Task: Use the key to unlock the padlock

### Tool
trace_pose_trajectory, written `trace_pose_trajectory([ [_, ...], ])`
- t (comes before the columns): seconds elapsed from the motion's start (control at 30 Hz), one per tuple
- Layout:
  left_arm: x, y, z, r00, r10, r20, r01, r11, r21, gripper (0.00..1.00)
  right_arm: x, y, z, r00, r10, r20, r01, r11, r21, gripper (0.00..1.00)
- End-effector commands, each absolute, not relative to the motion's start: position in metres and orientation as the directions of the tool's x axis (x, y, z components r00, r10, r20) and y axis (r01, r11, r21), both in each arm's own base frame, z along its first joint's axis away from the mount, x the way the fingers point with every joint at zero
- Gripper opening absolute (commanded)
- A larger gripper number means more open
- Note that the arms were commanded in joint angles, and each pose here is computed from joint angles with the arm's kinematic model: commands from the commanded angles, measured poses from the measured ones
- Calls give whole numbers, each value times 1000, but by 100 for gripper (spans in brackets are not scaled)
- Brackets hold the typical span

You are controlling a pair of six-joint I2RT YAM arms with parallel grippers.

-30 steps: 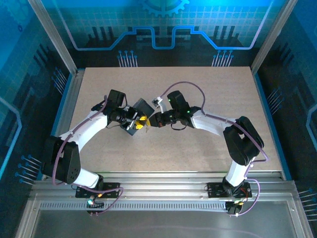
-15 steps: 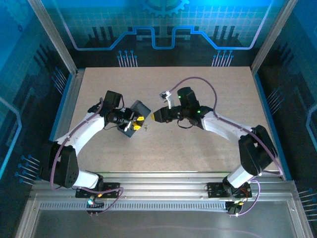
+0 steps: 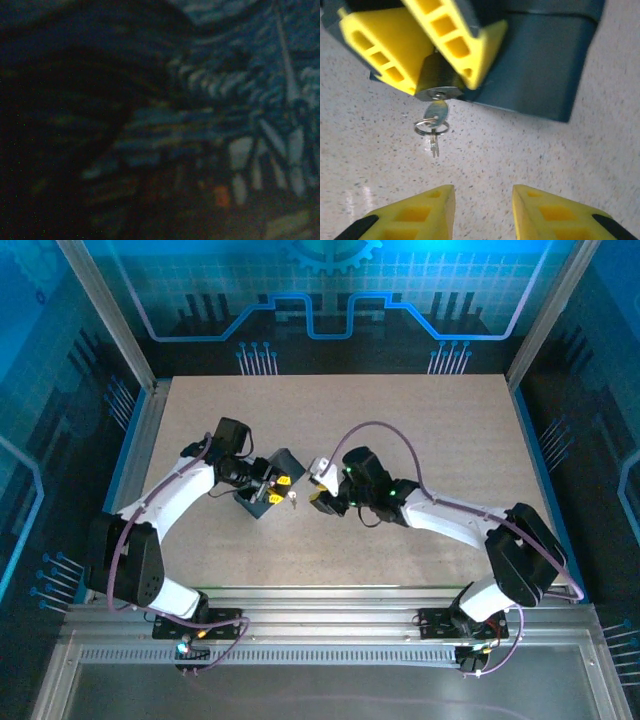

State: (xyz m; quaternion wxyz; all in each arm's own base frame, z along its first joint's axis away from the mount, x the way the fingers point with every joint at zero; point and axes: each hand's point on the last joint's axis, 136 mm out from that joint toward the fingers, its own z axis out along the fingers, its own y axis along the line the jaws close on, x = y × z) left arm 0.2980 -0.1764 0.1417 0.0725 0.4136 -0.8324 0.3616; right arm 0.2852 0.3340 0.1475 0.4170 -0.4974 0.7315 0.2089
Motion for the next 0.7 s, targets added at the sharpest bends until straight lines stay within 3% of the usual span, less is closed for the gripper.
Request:
trace_pose_trajectory([
  [0.0,299,-176,151,-650,-631,424,-741,401,-539,9,302,350,185,133,-546,-827,-829,396,-395,35],
  [0.37,308,-178,158,-648,-630,427,-742,397,-540,9,286,374,162,265,-576,-773,-814,296,-500,33],
  [0.67,310,-178,165,-660,-629,411,-732,414,-541,9,290,377,156,274,-582,-766,-786,323,-527,30],
])
